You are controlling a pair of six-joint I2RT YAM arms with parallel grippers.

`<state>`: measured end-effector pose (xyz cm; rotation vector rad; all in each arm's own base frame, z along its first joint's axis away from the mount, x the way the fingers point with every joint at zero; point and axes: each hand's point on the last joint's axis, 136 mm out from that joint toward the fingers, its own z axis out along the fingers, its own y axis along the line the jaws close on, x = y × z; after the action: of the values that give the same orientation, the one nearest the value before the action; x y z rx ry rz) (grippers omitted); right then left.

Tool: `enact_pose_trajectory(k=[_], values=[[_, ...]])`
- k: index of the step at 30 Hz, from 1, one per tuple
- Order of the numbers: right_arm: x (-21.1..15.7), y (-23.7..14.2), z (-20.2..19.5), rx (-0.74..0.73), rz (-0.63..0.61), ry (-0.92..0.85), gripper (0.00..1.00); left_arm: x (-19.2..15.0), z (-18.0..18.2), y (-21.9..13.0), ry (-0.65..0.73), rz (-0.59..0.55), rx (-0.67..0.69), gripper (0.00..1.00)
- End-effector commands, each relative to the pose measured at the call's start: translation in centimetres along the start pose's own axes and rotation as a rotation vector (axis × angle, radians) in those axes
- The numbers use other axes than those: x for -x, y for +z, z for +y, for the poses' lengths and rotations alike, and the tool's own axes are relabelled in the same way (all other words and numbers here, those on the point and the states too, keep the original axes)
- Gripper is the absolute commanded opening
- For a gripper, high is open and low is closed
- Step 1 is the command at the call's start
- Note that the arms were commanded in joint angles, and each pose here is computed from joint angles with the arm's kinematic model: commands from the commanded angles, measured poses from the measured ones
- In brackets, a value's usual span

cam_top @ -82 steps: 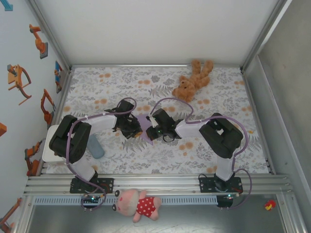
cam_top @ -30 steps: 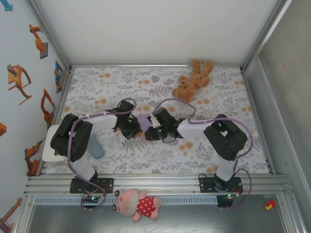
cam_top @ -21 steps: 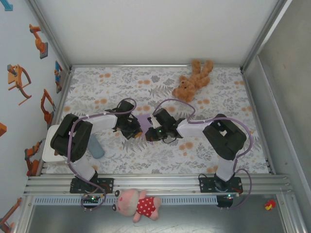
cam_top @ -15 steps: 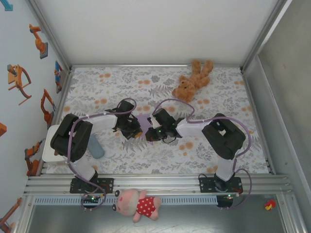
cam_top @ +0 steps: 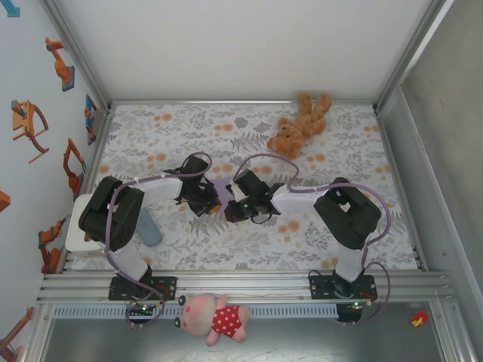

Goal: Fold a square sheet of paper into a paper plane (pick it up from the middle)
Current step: Third fold the triangle at the center of the table.

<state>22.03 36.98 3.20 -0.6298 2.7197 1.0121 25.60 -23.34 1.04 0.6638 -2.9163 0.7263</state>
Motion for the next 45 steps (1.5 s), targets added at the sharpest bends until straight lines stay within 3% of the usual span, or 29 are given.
enact_pose_trajectory(k=[1,33,45], values=[[0.5,-0.2,0.4,-0.02,-0.008,-0.021,0.04,-0.2,3.1,1.3,-0.046,0.014,0.116,0.09],[-0.3,0.8,-3.0,-0.173,0.023,0.024,0.04,-0.1,2.8,0.7,-0.032,0.007,0.112,0.09],[-1.3,1.0,-3.8,-0.196,0.061,0.053,0.02,-0.2,-3.6,-3.5,0.144,-0.088,-0.184,0.14]])
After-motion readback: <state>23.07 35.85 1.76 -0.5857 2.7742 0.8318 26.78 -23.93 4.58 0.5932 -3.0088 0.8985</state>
